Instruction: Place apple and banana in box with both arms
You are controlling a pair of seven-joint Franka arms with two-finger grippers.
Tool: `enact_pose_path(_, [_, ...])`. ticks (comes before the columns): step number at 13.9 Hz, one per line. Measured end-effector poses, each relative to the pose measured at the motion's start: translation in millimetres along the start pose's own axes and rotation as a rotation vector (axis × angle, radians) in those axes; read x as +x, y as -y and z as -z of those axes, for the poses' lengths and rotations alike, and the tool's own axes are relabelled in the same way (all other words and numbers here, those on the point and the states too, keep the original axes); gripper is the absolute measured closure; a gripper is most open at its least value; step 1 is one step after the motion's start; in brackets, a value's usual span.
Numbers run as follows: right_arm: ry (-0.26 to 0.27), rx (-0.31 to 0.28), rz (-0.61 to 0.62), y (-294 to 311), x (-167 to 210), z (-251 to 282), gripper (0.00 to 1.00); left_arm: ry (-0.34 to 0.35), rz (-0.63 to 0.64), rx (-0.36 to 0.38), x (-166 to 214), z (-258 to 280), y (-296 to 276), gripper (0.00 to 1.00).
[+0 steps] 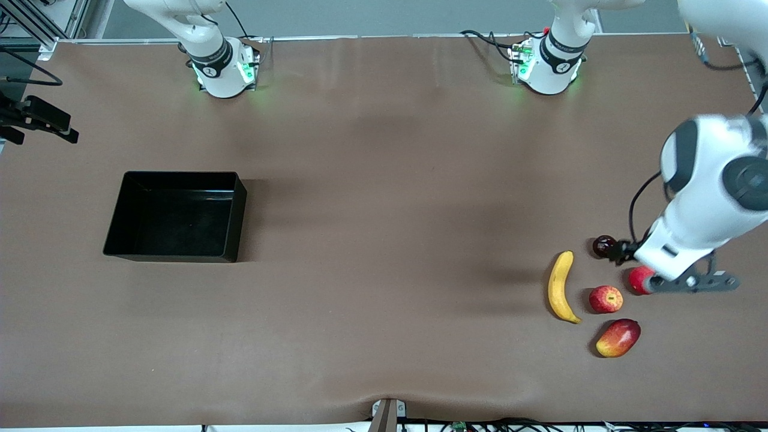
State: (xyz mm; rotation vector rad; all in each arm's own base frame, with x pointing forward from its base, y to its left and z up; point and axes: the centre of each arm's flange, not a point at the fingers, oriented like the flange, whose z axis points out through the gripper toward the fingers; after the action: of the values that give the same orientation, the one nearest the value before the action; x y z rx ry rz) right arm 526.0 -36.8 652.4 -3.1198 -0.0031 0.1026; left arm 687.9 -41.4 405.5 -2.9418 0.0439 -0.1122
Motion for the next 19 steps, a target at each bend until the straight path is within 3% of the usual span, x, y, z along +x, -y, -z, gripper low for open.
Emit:
enact_pose_path(4, [0.003, 0.0, -0.002, -1.0, 0.8, -1.4, 0.0, -0.027, 0.053, -0.021, 17.8, -96.8, 27.7, 0.0])
enact_pose_path(7, [0.006, 0.001, -0.002, -1.4, 2.0, -3.2, 0.0, -0.057, 0.146, -0.059, 23.3, -138.8, 32.2, 0.0])
enact_pose_path(13, [0.048, 0.003, -0.006, -4.7, 20.3, -28.4, 0.0, -0.035, 0.362, -0.093, 23.1, -151.7, 21.9, 0.0])
enact_pose_path(19, [0.132, 0.014, -0.061, -38.6, 51.1, -82.9, 0.0, 0.013, 0.375, -0.086, 15.2, -184.1, 21.3, 0.0])
